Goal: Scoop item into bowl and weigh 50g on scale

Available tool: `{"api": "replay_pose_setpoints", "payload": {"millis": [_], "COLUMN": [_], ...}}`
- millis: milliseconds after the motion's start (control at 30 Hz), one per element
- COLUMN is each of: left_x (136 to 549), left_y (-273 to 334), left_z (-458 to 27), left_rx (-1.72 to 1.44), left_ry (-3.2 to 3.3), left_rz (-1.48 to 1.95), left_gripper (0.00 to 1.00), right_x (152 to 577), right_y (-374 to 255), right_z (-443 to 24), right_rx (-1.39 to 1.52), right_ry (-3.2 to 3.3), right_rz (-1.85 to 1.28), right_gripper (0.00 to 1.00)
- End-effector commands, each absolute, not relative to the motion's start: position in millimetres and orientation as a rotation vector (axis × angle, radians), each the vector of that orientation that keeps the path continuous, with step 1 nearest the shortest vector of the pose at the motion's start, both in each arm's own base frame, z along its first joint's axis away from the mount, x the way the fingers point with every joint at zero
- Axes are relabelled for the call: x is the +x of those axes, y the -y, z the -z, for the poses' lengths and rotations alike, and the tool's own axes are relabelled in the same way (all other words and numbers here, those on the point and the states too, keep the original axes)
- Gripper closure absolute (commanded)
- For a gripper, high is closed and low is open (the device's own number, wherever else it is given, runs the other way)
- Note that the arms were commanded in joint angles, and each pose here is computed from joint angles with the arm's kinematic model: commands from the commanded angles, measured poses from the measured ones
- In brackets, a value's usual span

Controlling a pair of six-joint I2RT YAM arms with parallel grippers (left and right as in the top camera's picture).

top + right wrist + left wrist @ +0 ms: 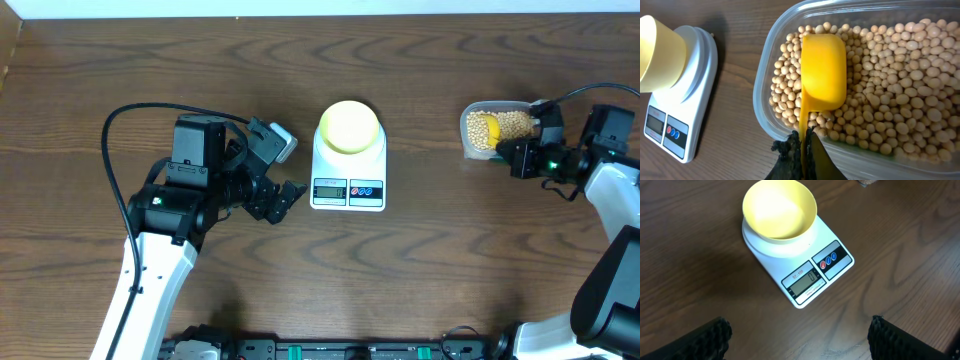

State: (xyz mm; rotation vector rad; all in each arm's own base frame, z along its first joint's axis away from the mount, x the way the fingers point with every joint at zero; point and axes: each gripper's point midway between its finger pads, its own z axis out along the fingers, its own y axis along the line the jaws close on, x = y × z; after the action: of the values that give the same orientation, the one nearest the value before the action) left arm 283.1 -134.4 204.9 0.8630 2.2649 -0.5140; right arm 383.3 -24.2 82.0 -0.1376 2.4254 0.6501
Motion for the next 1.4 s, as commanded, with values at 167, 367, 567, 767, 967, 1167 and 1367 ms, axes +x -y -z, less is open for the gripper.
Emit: {"api": "replay_pose_setpoints", "payload": {"millis": [167,367,567,767,967,1167,1367], "left_x": [282,282,282,282,282,282,282], "left_y": [137,137,137,137,137,137,137], "left_z": [-203,-203,-203,-203,-203,-203,-203], "left_rx": [0.884,0.884,0.884,0.884,0.884,0.884,0.884], "left_ry": [-2.257,-2.257,-2.257,-2.257,-2.257,-2.257,-2.257], "left_rz": [0.526,0.526,0.526,0.526,0.526,0.526,0.526], "left_gripper": [0.11,0.11,0.11,0.11,0.11,0.1,0.11], "right_x": [383,383,383,383,383,383,384], "right_y": [22,19,13,10,10,10,11], "right_z": [-83,-85,-90,-93,-93,-93,-93], "right_rx": [-0.12,-0.129,-0.141,-0.147,-0.147,-0.147,-0.151], "right_ry": [-2.414,-2.396,-2.37,-2.357,-2.357,-2.356,-2.351], "right_rz": [-0.707,-0.732,-0.78,-0.804,-0.804,-0.804,-0.799], "right_gripper": [0.99,0.99,0.99,0.99,0.99,0.99,0.99]}}
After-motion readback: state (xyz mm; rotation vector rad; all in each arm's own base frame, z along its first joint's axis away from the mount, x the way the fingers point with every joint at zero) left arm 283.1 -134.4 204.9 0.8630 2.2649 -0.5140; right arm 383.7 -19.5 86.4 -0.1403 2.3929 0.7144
